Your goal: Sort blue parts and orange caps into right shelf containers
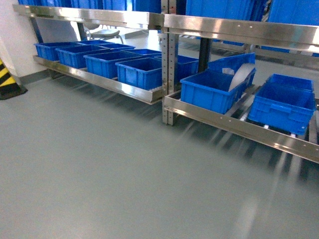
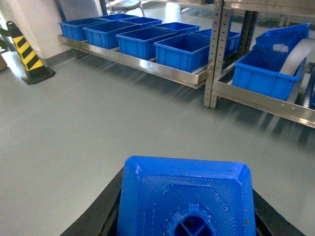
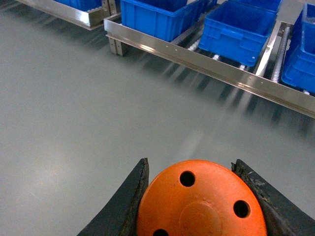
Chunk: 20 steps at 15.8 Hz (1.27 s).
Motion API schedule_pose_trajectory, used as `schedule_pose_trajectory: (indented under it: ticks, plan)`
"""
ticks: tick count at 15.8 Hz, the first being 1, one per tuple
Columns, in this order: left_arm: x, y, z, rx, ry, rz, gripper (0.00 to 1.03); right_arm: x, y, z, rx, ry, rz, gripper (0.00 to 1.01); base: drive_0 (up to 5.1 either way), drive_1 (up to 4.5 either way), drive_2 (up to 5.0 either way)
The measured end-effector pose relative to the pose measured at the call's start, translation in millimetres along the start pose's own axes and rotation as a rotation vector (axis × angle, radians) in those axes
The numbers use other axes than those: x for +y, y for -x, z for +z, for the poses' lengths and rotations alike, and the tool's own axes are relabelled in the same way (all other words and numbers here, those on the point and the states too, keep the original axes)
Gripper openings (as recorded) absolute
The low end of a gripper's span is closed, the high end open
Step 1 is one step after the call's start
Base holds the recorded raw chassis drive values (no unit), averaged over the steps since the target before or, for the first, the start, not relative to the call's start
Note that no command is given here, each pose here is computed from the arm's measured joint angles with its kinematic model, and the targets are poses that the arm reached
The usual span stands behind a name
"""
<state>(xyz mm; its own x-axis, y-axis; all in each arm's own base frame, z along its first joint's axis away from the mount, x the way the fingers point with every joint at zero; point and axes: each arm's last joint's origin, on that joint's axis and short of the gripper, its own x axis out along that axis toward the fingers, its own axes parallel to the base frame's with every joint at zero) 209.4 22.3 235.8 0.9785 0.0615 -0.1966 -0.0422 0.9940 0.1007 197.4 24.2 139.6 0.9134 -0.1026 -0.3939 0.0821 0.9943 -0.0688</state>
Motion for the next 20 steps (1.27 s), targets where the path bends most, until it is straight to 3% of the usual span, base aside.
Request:
schedule_pose_trajectory:
  ticks: [20]
  plan:
    - [0.1, 0.0, 0.0, 0.0, 0.0, 0.001, 0.44, 0.0, 0.0, 0.0, 0.0, 0.0, 0.0, 0.43, -1.6, -1.61, -1.6]
